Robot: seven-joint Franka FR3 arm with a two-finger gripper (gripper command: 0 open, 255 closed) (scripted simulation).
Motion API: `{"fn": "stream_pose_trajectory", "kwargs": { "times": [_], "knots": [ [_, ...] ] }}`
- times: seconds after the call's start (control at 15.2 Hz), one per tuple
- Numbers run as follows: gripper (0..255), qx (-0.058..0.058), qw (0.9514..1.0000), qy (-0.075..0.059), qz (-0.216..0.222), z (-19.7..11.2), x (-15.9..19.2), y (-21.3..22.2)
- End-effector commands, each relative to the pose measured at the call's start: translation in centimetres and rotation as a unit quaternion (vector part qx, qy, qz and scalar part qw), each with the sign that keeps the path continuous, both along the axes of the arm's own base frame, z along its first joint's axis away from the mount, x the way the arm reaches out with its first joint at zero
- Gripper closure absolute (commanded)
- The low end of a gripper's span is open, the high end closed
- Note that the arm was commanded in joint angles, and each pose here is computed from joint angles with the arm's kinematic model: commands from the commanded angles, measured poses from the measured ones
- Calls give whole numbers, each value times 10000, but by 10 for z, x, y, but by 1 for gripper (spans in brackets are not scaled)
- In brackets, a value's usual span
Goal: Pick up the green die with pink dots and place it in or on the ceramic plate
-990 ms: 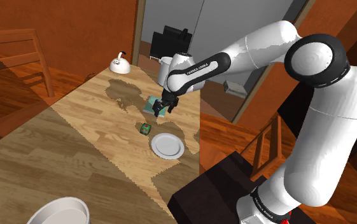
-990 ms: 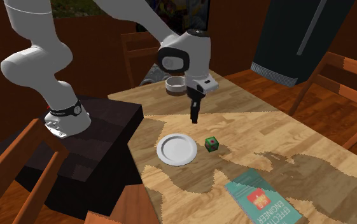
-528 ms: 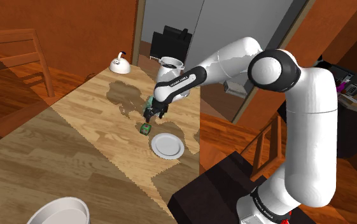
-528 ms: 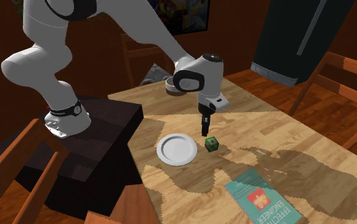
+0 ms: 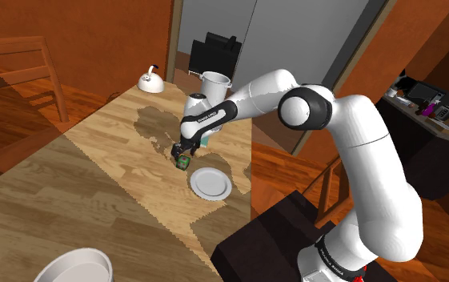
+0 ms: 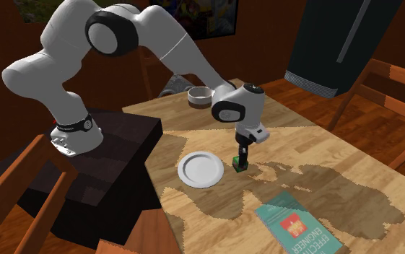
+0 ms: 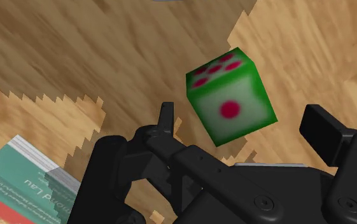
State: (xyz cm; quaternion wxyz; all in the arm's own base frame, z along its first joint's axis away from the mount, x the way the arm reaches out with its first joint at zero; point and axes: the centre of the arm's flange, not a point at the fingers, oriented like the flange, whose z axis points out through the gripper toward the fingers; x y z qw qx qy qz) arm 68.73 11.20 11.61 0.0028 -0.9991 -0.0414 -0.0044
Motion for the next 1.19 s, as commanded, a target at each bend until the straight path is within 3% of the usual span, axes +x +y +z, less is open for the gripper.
{"fn": "stream_pose_trajectory", "kwargs": {
  "times": [0.0,0.26,0.79,0.86,1.12],
  "knots": [
    [0,-2,10000,-1,2,-11,0,0],
    [0,-2,10000,-1,2,-35,1,0],
    [0,-2,10000,0,2,-35,1,0],
    [255,-2,10000,0,2,-35,1,0],
    [255,-2,10000,0,3,-35,0,0]
  ]
}}
